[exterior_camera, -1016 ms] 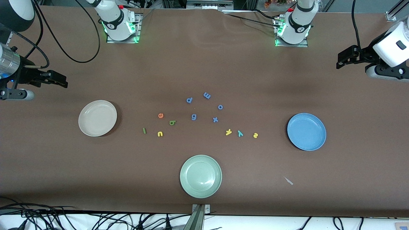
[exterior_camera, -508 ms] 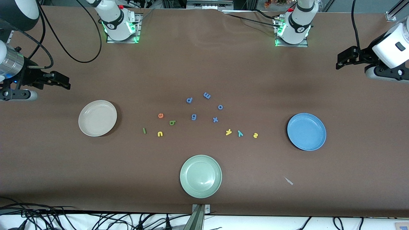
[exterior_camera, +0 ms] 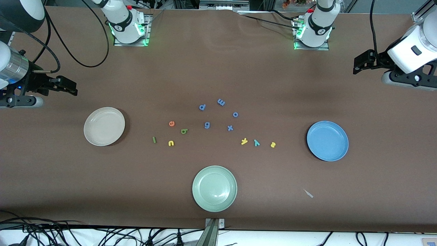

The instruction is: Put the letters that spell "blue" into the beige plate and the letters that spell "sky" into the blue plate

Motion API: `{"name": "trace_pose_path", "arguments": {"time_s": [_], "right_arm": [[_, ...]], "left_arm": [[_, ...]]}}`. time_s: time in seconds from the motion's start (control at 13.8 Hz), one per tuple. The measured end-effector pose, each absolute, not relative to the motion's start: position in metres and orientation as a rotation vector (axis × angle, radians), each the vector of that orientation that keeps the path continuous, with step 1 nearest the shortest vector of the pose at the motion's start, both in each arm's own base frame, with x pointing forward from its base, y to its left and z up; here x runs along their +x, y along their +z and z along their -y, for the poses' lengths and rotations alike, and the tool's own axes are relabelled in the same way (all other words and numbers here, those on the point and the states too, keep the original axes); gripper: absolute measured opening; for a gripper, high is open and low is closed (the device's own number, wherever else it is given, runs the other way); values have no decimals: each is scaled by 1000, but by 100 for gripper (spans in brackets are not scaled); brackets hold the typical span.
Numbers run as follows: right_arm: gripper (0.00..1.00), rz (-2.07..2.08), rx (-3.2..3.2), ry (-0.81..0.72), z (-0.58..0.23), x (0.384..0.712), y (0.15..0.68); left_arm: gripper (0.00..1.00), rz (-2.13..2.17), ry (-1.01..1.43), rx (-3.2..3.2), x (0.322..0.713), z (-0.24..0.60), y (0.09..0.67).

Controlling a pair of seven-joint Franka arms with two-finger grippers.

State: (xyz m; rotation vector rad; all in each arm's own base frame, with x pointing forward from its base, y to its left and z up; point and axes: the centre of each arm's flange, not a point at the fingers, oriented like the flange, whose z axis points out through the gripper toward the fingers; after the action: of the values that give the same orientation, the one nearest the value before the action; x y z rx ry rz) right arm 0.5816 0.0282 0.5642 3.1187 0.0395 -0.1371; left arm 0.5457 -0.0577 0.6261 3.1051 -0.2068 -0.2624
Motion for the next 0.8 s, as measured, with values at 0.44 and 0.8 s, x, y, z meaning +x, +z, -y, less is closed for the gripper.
{"name": "trace_pose_path", "arguments": {"time_s": [0.44,0.8], "right_arm": [[100,-40,3119,-134,-28,582,564],[100,-40,3119,-134,-28,582,564]], "left_arm": [[100,199,-261,3106,546,55,626],[100,206,-261,3105,546,58,626]]}}
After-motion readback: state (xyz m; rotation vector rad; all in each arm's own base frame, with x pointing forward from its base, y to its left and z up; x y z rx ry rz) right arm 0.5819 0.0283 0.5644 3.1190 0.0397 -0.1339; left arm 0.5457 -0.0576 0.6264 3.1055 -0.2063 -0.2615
